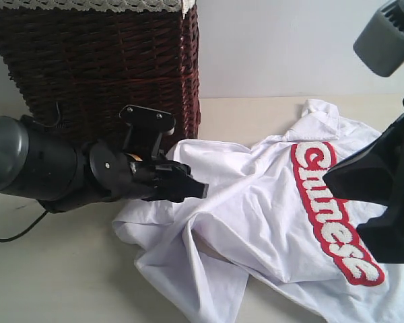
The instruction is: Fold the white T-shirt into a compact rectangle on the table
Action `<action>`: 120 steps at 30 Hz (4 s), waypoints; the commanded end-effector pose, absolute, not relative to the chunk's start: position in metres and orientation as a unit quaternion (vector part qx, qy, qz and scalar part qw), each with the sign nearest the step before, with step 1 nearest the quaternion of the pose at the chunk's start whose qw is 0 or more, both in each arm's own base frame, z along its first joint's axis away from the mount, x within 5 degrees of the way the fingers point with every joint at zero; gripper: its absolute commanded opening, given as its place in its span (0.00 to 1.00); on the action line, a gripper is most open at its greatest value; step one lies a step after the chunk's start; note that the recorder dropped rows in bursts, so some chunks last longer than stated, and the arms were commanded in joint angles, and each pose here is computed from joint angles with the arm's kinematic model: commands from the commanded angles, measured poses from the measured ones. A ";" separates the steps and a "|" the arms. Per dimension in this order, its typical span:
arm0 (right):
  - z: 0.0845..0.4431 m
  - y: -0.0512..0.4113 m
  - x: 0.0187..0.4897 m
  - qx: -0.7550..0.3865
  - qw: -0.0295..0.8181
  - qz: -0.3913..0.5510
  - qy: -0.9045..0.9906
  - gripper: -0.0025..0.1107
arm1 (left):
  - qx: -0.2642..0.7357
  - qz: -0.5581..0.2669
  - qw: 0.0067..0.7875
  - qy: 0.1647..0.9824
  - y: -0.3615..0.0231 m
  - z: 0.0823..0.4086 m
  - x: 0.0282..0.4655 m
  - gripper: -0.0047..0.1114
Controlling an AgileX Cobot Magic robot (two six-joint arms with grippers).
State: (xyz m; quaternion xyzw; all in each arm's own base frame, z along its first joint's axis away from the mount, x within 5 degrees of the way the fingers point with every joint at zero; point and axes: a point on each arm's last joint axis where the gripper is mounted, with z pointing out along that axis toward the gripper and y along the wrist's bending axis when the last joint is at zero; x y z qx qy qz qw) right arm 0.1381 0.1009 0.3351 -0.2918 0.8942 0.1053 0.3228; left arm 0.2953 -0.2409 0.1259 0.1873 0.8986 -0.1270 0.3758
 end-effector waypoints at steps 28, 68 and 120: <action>0.337 0.101 0.137 -0.293 0.324 0.106 0.893 0.02 | 0.104 -0.163 0.353 0.915 -0.132 0.201 0.318 0.59; 0.334 0.100 0.137 -0.295 0.321 0.101 0.895 0.02 | 0.377 -0.214 0.102 0.895 -0.218 0.136 0.171 0.05; 0.334 0.099 0.137 -0.295 0.321 0.098 0.894 0.02 | 0.283 -0.129 0.150 0.938 -0.197 0.102 0.163 0.42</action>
